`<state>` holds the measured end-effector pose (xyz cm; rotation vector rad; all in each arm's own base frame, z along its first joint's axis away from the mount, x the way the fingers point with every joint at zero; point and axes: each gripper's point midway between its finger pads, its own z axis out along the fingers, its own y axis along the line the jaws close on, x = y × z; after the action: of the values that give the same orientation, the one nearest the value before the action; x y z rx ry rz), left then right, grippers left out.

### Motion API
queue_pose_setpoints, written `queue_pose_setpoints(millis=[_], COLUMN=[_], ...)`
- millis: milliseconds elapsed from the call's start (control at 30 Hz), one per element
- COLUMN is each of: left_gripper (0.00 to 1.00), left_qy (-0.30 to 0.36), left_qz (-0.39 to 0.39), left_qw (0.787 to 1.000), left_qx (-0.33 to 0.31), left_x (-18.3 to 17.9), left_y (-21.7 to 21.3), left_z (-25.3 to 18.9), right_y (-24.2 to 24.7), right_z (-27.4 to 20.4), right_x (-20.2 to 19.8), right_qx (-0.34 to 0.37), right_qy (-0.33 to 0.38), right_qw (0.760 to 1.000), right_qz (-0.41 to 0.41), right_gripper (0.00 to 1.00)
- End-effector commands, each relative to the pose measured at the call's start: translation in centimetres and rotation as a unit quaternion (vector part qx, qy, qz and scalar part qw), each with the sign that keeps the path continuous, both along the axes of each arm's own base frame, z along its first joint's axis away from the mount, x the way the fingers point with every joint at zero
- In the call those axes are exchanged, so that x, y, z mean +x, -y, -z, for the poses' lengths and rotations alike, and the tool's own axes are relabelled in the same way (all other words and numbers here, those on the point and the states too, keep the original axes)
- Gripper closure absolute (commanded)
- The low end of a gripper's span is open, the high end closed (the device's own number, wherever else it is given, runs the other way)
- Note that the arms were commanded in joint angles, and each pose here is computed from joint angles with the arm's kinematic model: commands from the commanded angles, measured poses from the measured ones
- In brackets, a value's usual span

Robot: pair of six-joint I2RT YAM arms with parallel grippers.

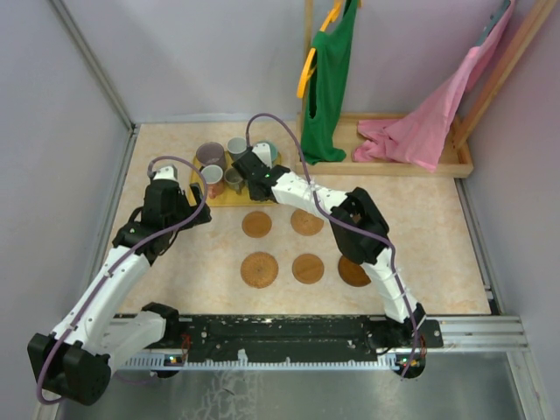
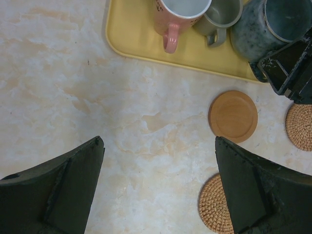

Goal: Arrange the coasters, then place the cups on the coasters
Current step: Pick up the cup from the tray.

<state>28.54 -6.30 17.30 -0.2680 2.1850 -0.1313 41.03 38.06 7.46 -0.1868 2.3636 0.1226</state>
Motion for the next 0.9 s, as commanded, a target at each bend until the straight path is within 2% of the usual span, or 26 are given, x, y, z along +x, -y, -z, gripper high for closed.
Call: queue_pose_setpoints(millis=[0,867], left_gripper=[0.00,0.00], left_qy=[0.005,0.008], left_qz=[-0.001,0.000], left_qw=[1.000,1.000], left_qx=[0.002,-0.001], left_x=[-0.1,0.1], left_y=[-0.3,-0.2], left_z=[-0.2,-0.3], right_y=[-0.3,1.1], right_z=[-0.3,-10.1], right_x=[0.8,1.4], right_qx=[0.011,0.051], right_qy=[0.015,0.114], right_qw=[1.000,0.992], right_qz=[0.006,0.011], right_gripper=[1.00,1.00])
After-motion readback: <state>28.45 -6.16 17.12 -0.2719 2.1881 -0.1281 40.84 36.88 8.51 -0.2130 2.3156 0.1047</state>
